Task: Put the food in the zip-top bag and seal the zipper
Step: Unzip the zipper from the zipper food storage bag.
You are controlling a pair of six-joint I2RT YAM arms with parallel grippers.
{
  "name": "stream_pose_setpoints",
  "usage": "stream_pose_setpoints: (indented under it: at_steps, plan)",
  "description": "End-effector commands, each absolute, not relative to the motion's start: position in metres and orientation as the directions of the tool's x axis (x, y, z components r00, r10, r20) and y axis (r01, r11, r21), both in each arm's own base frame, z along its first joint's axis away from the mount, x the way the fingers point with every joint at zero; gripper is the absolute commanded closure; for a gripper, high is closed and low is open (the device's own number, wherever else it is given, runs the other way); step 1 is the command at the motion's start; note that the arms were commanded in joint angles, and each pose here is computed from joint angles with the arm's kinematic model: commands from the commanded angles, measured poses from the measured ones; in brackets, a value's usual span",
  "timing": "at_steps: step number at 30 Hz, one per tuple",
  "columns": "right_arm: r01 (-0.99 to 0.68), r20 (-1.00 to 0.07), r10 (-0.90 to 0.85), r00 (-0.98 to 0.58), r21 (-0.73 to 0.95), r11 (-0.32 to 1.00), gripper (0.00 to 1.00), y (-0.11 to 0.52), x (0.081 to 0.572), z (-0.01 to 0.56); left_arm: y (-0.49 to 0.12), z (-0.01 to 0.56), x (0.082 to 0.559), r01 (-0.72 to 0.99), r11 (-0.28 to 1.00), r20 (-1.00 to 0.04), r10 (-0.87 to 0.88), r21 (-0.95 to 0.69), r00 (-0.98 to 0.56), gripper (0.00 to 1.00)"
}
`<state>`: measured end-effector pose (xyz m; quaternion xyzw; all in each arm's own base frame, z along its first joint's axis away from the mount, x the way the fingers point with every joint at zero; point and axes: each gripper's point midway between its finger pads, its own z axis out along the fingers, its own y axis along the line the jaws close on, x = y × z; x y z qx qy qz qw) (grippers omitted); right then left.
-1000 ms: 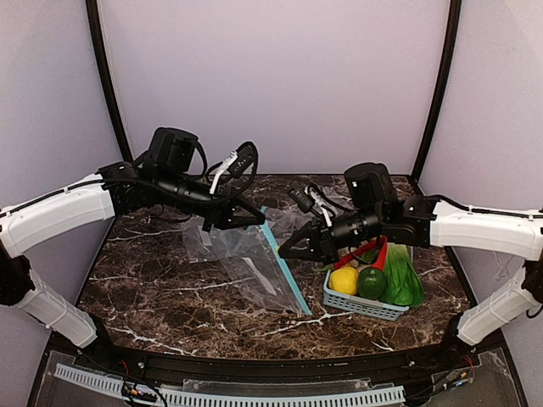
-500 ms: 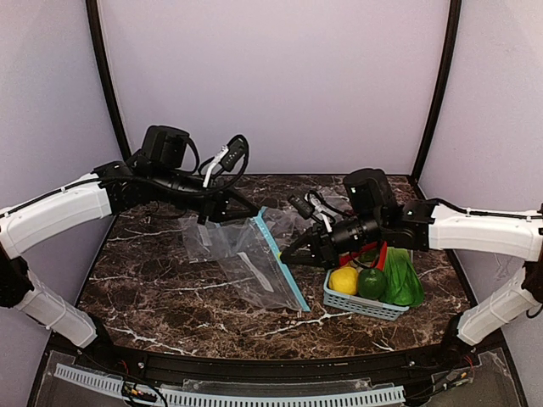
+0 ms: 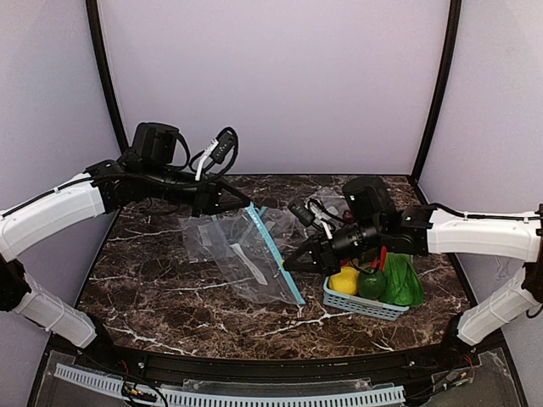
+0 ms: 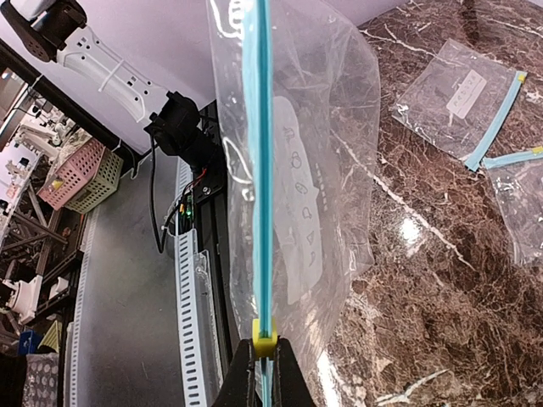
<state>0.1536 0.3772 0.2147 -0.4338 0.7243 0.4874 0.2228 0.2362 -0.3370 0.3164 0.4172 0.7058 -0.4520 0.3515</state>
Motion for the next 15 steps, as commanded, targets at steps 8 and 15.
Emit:
stream_pose_setpoints:
  at_steps: [8, 15]
  plan:
    - [-0.806, -0.672, -0.469, -0.573, 0.564, 0.178, 1.0, 0.369, 0.136, 0.186, -0.316, 0.342, 0.254, 0.902, 0.32, -0.915, 0.184, -0.29, -0.36, 0.99]
    - [-0.794, -0.649, -0.483, -0.587, 0.577, 0.189, 1.0, 0.368, 0.132, 0.176, -0.306, 0.337, 0.262, 0.889, 0.352, -0.911, 0.178, -0.295, -0.372, 0.99]
